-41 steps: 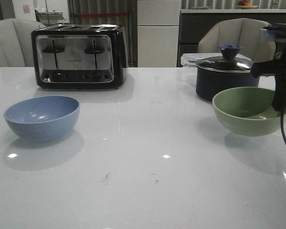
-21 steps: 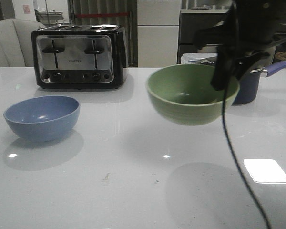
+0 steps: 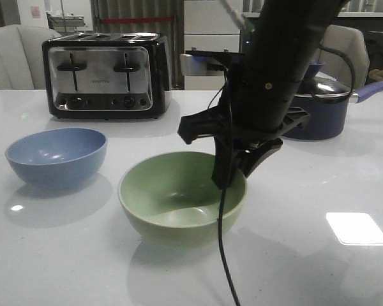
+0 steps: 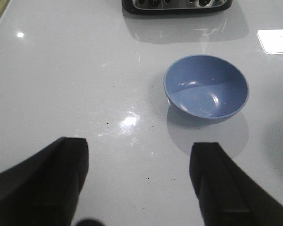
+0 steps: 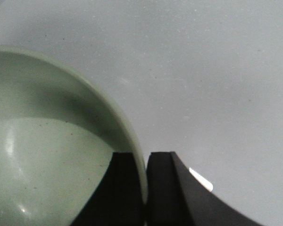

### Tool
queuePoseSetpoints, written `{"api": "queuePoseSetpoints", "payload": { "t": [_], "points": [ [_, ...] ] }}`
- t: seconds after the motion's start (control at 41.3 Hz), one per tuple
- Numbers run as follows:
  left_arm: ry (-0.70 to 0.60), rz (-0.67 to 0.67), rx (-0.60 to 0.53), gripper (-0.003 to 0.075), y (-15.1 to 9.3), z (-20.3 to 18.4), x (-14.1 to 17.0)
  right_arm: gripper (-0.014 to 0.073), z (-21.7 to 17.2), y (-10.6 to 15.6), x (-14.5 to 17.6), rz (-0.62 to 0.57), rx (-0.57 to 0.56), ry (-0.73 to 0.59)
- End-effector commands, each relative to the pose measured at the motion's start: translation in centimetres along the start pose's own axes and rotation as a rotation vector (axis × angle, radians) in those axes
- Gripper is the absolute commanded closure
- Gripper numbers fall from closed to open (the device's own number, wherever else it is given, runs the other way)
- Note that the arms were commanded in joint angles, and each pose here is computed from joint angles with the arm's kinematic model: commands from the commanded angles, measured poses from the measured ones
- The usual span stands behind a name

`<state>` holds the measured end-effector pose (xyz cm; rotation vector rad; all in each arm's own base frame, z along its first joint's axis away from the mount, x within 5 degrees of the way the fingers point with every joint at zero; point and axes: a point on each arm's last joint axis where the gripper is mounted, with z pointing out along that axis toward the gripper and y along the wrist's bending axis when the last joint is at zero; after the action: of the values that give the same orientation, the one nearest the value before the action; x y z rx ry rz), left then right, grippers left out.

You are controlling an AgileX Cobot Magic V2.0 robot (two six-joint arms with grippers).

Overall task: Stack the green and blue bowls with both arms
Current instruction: 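Lift the green bowl with the right gripper and set it down centrally, then open the right gripper and raise it away from the green bowl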

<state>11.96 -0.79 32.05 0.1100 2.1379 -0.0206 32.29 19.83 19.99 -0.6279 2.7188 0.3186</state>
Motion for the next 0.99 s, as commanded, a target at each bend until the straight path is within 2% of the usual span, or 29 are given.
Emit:
{"api": "queuePoseSetpoints", "payload": {
  "t": [0.0,0.242,0.412,0.581,0.775,0.969],
  "points": [
    [-0.108,0.001,0.004,0.0215,0.0,-0.5,-1.7,0.0435,-1.4,0.3,-1.2,-0.010,-0.010,-0.096],
    [-0.108,0.001,0.004,0.0215,0.0,-0.5,-1.7,0.0196,-1.6,0.2,-1.4,-0.023,-0.001,-0.104],
    [-0.108,0.001,0.004,0.0215,0.0,-0.5,-1.7,0.0198,-4.2,0.4,-1.4,-0.049,0.011,-0.170],
    [-0.108,0.001,0.004,0.0215,0.0,-0.5,-1.7,0.0198,-8.9,1.4,0.0,-0.123,0.004,-0.296],
    [-0.109,0.001,0.004,0.0215,0.0,-0.5,-1.7,0.0198,-14.5,2.1,4.2,-0.175,-0.006,-0.437],
    [-0.109,0.001,0.004,0.0215,0.0,-0.5,-1.7,0.0198,-17.9,1.8,9.0,-0.183,-0.013,-0.519]
  ]
}}
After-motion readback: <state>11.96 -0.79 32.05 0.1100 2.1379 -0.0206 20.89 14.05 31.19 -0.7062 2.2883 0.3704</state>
